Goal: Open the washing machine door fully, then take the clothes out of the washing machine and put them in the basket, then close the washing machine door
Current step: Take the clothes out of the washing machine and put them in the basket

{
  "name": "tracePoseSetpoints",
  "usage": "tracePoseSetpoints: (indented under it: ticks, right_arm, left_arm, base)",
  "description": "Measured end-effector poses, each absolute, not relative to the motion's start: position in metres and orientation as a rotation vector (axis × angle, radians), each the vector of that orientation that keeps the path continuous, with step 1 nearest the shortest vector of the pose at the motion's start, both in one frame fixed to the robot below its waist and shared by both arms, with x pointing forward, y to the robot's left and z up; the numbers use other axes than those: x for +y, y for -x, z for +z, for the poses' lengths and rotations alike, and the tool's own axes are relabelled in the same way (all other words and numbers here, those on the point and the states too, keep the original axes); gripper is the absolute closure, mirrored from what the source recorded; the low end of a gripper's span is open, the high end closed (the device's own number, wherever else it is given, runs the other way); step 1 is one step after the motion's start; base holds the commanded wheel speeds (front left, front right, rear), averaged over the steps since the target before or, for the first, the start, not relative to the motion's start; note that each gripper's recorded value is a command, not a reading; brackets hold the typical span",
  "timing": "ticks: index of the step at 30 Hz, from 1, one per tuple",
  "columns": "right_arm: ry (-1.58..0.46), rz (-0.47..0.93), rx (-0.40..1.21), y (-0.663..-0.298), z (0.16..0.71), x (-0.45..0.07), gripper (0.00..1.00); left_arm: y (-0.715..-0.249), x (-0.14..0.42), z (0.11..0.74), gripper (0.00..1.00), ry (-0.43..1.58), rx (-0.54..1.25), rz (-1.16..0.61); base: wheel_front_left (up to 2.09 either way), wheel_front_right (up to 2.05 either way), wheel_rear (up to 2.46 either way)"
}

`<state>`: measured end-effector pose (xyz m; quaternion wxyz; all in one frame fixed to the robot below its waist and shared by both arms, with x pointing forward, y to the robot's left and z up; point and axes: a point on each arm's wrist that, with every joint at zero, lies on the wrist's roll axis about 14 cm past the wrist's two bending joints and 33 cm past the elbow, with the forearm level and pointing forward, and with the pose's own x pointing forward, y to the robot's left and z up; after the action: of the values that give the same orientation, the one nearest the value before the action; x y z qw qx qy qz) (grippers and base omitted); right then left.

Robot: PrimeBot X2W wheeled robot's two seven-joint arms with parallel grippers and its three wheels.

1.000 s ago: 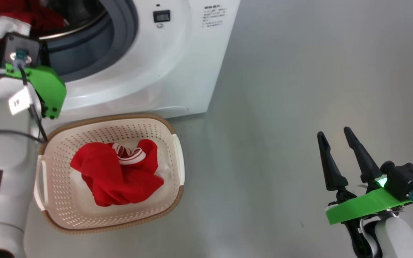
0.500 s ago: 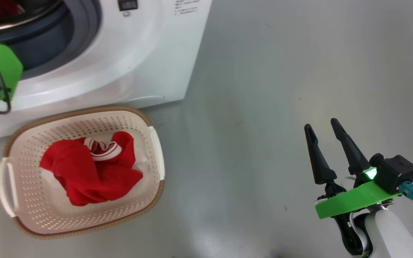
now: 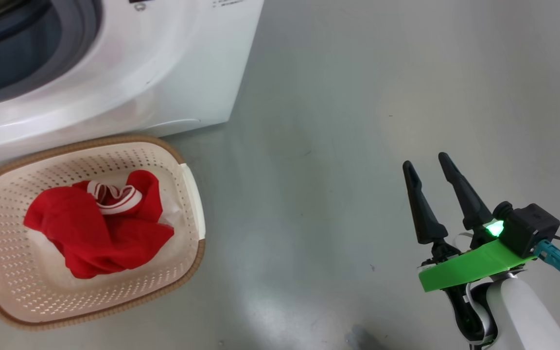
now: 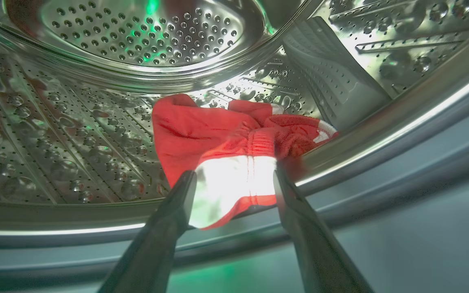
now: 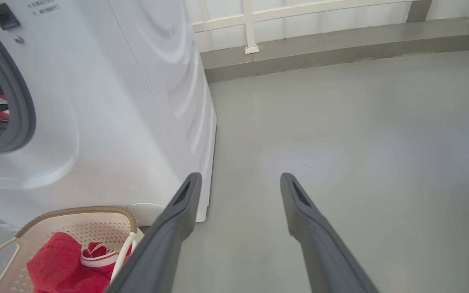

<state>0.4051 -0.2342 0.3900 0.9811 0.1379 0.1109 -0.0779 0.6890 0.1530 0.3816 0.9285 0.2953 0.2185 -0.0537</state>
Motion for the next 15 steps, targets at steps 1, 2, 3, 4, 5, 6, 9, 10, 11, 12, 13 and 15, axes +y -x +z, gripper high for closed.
tracePoseSetpoints:
  ticks: [1, 2, 3, 4, 5, 6, 9, 10, 11, 12, 13, 15]
  right_arm:
    - [-0.278, -0.156, 0.222, -0.406, 0.39, -0.234, 0.0]
    - [-0.28, -0.157, 0.225, -0.405, 0.389, -0.234, 0.0]
    - [-0.281, -0.157, 0.228, -0.405, 0.389, -0.233, 0.0]
    - [-0.281, -0.156, 0.23, -0.404, 0.388, -0.233, 0.0]
    - [-0.281, -0.156, 0.232, -0.404, 0.388, -0.233, 0.0]
    - [-0.28, -0.159, 0.234, -0.403, 0.388, -0.233, 0.0]
    - [-0.276, -0.167, 0.237, -0.401, 0.387, -0.236, 0.0]
    - [-0.276, -0.169, 0.238, -0.401, 0.387, -0.236, 0.0]
    - [-0.275, -0.17, 0.24, -0.4, 0.386, -0.237, 0.0]
    - [-0.274, -0.172, 0.241, -0.4, 0.386, -0.237, 0.0]
    - [-0.273, -0.174, 0.242, -0.4, 0.385, -0.238, 0.0]
    - [-0.272, -0.176, 0.244, -0.399, 0.385, -0.238, 0.0]
  left_arm:
    - [-0.691, 0.155, 0.381, 0.0, -0.611, 0.448, -0.103]
    - [-0.692, 0.157, 0.38, 0.0, -0.617, 0.451, -0.099]
    - [-0.692, 0.158, 0.378, 0.0, -0.621, 0.455, -0.097]
    - [-0.693, 0.159, 0.377, 0.0, -0.628, 0.456, -0.093]
    - [-0.693, 0.16, 0.375, 0.0, -0.631, 0.457, -0.09]
    - [-0.694, 0.161, 0.374, 0.0, -0.638, 0.459, -0.085]
    - [-0.696, 0.164, 0.371, 0.0, -0.646, 0.462, -0.08]
    - [-0.696, 0.164, 0.37, 0.0, -0.647, 0.463, -0.079]
    - [-0.696, 0.164, 0.368, 0.0, -0.647, 0.465, -0.08]
    - [-0.696, 0.164, 0.366, 0.0, -0.647, 0.47, -0.079]
    - [-0.696, 0.163, 0.364, 0.0, -0.647, 0.476, -0.079]
    - [-0.695, 0.163, 0.362, 0.51, -0.643, 0.488, -0.077]
  base:
    - [0.0, 0.0, 0.0]
    - [0.0, 0.0, 0.0]
    - [0.0, 0.0, 0.0]
    - [0.0, 0.0, 0.0]
    - [0.0, 0.0, 0.0]
    - [0.0, 0.0, 0.0]
    - [0.0, 0.0, 0.0]
    - [0.0, 0.0, 0.0]
    - [0.0, 0.0, 0.0]
    - [0.0, 0.0, 0.0]
    - [0.0, 0.0, 0.0]
    - [0.0, 0.0, 0.0]
